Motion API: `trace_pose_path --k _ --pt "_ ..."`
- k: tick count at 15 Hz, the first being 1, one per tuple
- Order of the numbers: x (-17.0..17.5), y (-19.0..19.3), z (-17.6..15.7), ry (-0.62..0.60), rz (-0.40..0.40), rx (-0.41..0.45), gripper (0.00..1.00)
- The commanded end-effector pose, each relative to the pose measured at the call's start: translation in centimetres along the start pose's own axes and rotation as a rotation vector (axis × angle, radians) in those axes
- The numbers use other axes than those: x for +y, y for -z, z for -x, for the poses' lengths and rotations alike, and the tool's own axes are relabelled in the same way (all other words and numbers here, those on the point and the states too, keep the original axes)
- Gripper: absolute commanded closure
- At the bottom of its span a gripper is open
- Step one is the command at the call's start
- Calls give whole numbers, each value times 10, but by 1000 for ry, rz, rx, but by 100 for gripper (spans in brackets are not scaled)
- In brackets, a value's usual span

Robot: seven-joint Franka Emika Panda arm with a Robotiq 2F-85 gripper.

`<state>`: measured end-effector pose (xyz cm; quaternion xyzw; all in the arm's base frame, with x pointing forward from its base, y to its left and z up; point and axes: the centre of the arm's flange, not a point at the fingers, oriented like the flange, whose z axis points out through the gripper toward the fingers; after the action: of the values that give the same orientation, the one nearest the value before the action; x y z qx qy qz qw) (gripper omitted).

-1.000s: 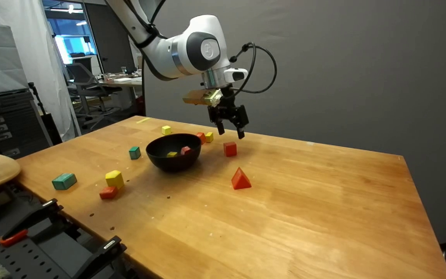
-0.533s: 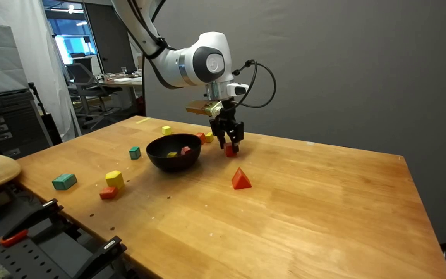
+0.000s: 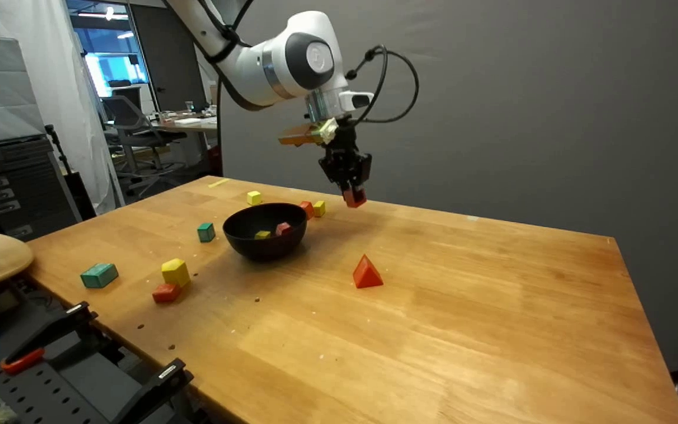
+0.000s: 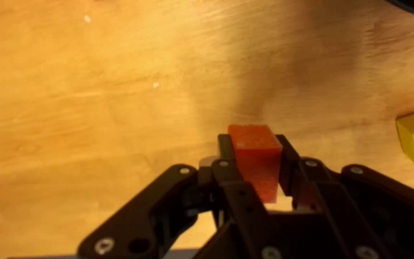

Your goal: Put all the blocks on the table in the black bowl

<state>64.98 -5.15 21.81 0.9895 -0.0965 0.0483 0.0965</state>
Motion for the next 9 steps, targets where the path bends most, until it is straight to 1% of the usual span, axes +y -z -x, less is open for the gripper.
trace_pose_path --k 1,2,4,7,9 --pt "-2 84 41 136 14 140 84" --pt "-7 101 52 161 -1 146 84" --pt "-15 123 83 182 -56 97 84" --pt "-29 124 118 213 -147 -1 84" --pt "-37 116 134 221 -194 -57 84"
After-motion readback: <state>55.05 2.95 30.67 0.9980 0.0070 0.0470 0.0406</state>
